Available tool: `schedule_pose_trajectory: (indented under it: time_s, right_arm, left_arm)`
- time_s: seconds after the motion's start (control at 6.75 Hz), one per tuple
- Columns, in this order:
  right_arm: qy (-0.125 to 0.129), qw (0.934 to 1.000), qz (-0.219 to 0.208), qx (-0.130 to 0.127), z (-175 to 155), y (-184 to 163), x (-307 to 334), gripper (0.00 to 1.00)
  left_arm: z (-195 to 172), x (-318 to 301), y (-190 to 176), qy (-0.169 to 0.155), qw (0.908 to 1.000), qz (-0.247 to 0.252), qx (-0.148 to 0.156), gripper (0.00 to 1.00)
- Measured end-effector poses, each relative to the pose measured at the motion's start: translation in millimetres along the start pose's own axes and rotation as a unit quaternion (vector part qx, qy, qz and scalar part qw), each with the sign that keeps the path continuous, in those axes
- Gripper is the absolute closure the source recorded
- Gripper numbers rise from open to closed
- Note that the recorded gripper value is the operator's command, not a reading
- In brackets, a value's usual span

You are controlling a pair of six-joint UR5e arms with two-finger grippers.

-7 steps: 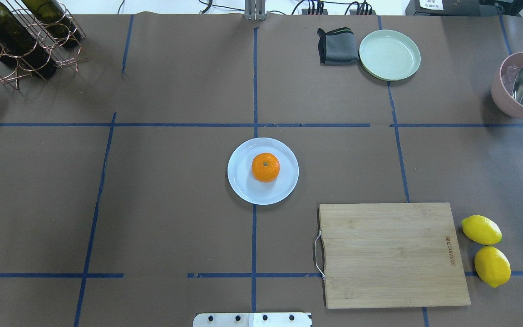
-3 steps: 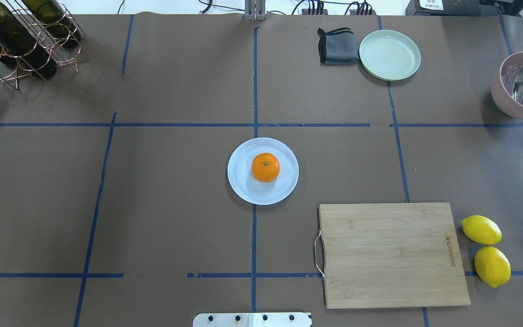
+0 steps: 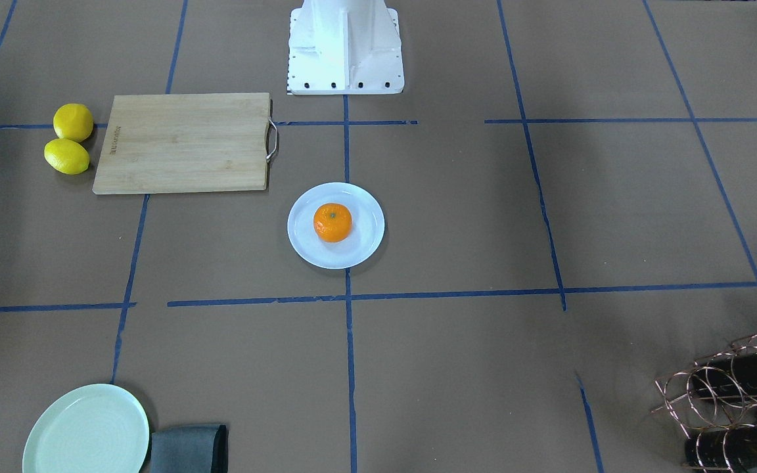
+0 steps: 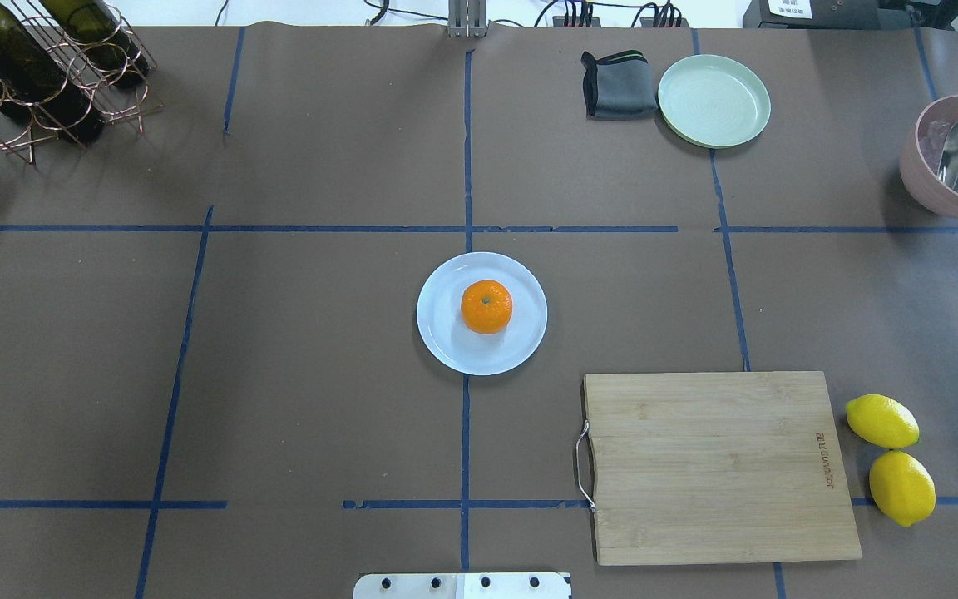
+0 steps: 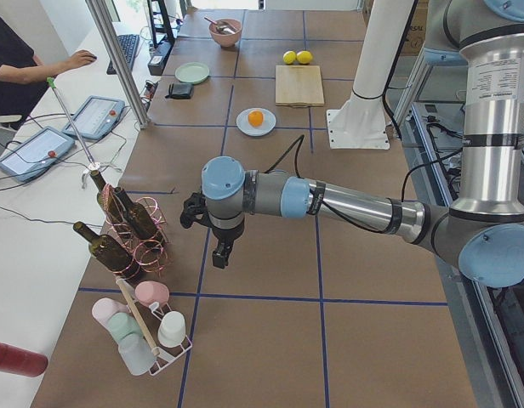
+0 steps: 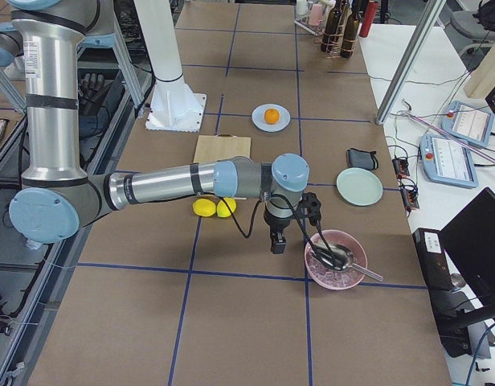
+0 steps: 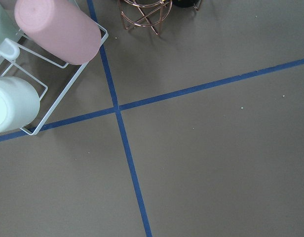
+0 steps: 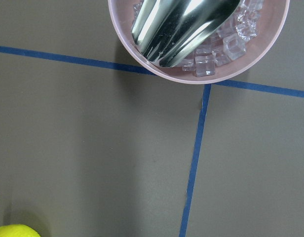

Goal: Pick orange to plate

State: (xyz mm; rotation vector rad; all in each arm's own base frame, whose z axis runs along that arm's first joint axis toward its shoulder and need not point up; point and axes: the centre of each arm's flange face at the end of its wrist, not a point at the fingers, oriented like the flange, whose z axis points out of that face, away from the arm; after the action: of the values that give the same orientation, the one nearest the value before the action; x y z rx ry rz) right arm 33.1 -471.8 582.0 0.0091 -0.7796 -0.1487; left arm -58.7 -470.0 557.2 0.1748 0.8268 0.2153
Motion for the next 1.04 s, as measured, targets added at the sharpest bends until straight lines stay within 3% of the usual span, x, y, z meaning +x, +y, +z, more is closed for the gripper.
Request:
schedule_pose_trajectory:
  time_s: [1.04]
  right_arm:
    - [-0.012, 0.9999, -0.001, 0.001, 0.4, -4.7, -3.2, 0.0]
  left_arm:
    - [-1.6, 2.3, -2.4, 0.001, 1.0, 0.003, 0.003, 0.0]
